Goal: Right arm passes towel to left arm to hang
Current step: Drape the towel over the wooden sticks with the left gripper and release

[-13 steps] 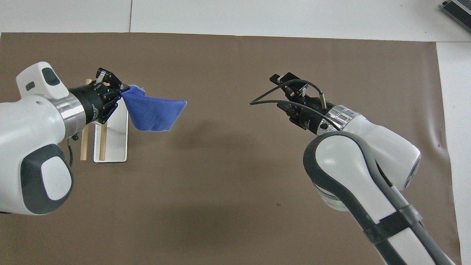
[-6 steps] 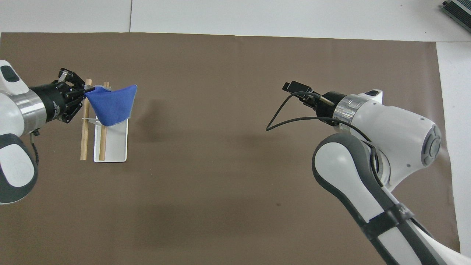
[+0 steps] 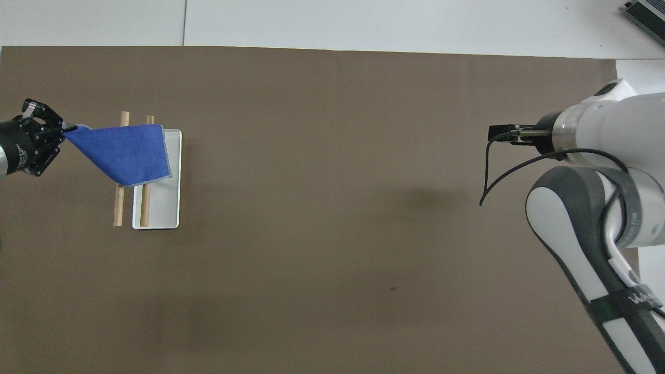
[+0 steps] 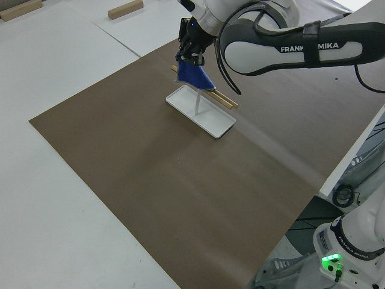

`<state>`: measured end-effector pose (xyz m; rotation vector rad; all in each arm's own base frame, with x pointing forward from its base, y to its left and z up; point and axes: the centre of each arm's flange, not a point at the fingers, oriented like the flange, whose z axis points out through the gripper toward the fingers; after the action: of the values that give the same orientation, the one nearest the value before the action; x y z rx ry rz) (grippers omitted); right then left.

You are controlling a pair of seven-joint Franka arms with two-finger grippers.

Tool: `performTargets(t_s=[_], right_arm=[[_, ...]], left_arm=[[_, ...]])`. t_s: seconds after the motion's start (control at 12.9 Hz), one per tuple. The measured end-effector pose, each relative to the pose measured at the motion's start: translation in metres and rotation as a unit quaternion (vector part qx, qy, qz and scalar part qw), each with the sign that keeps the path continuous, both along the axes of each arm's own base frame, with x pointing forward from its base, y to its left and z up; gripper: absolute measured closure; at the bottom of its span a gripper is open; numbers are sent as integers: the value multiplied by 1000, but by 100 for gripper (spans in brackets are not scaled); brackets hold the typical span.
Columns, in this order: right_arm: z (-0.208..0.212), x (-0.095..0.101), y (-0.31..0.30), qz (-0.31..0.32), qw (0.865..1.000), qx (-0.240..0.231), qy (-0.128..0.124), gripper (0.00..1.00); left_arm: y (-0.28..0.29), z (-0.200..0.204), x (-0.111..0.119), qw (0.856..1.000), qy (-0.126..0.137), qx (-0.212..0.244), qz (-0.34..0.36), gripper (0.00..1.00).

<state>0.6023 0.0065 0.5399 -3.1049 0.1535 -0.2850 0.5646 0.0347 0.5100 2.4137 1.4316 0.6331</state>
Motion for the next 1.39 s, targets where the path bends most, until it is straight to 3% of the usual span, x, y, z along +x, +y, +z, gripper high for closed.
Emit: performTargets(t_s=[0.46, 0.62, 0.93, 1.0, 1.31, 1.39], right_arm=[[88, -41, -50, -43, 998, 1, 53, 0], [99, -55, -50, -44, 997, 3, 65, 0], [90, -59, -48, -44, 996, 3, 79, 0], [87, -59, -47, -43, 996, 3, 81, 0], [75, -66, -41, -37, 995, -7, 89, 0], [73, -68, -39, -35, 995, -9, 90, 0]], left_arm=[[-4, -37, 13, 1000, 23, 15, -10, 98], [-5, -55, 20, 1000, 23, 17, -11, 98], [-4, -71, 30, 1000, 3, 22, -12, 98], [-3, -71, 30, 1000, 2, 23, -13, 90], [14, -66, 31, 998, -2, 51, -45, 41], [20, -63, 32, 998, -4, 55, -44, 41]])
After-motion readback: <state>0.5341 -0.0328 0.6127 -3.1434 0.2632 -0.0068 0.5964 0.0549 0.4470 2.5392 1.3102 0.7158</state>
